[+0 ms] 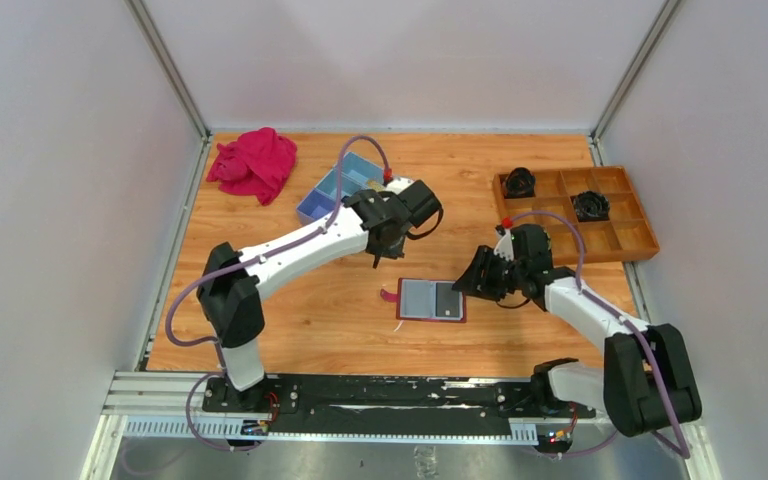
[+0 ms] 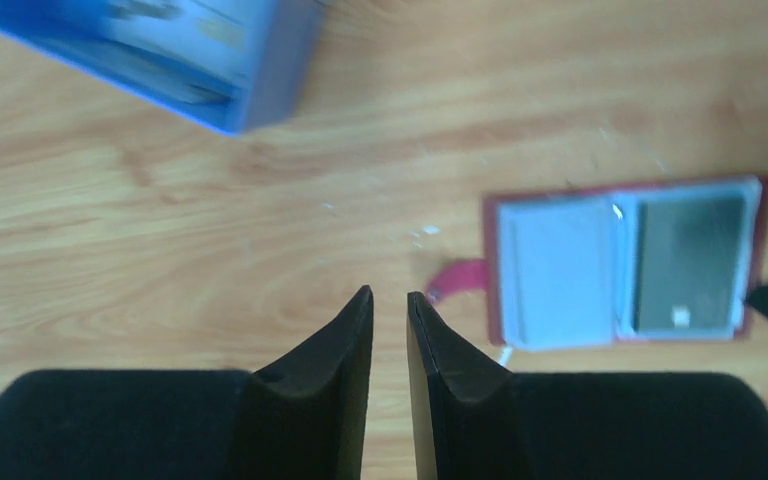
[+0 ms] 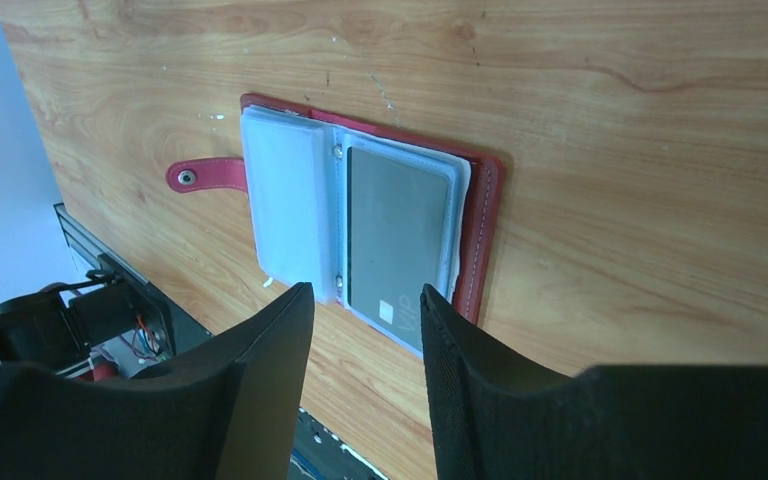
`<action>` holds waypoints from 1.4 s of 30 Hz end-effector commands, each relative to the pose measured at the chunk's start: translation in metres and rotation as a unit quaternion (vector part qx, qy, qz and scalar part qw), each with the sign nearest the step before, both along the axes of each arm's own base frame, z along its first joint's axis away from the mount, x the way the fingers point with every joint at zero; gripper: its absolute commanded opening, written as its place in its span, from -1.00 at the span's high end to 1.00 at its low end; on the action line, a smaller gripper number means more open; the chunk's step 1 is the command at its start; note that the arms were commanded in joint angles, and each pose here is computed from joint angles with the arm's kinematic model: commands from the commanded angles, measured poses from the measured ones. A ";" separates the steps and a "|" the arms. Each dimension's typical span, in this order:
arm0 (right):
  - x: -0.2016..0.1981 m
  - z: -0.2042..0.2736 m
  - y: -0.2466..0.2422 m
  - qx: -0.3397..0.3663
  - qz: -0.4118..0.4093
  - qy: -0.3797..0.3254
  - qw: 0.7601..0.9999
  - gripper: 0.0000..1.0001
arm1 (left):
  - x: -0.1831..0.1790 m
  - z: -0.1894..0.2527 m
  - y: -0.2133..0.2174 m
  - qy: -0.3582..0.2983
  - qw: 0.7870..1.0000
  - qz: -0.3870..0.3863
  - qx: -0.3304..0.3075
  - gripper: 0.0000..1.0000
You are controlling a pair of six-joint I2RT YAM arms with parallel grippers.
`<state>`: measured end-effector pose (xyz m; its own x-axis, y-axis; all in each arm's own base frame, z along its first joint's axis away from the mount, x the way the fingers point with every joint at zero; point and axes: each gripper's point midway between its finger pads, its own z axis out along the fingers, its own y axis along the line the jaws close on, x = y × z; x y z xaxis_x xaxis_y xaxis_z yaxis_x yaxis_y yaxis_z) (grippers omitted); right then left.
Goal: Take the credit cards out of the card holder
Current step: Remove the credit card from the card holder.
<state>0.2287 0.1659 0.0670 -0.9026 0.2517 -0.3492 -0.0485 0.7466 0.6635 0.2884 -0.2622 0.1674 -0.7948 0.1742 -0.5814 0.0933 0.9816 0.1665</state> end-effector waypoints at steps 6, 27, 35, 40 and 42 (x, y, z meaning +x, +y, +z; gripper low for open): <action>-0.005 -0.017 0.007 0.006 0.015 0.018 1.000 0.07 | -0.064 -0.025 -0.107 0.100 0.923 -0.230 -0.291 0.37; -0.009 -0.032 0.011 0.010 0.020 0.027 0.999 0.10 | -0.075 -0.100 -0.131 0.167 0.885 -0.177 -0.397 0.28; -0.010 -0.032 0.004 -0.008 0.013 0.018 1.000 0.10 | -0.081 -0.123 -0.132 0.200 0.883 -0.174 -0.386 0.26; -0.012 -0.034 0.006 -0.004 0.017 0.024 1.000 0.10 | -0.079 -0.125 -0.131 0.197 0.886 -0.168 -0.384 0.28; -0.011 -0.034 0.007 -0.001 0.018 0.024 1.000 0.10 | -0.080 -0.129 -0.130 0.200 0.887 -0.164 -0.382 0.29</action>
<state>0.2271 0.1720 0.0418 -0.9138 0.2413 -0.3266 -0.0473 0.7356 0.6757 0.2072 -0.3900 0.0427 -0.9401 0.1155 -0.3208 0.3049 0.7059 -0.6393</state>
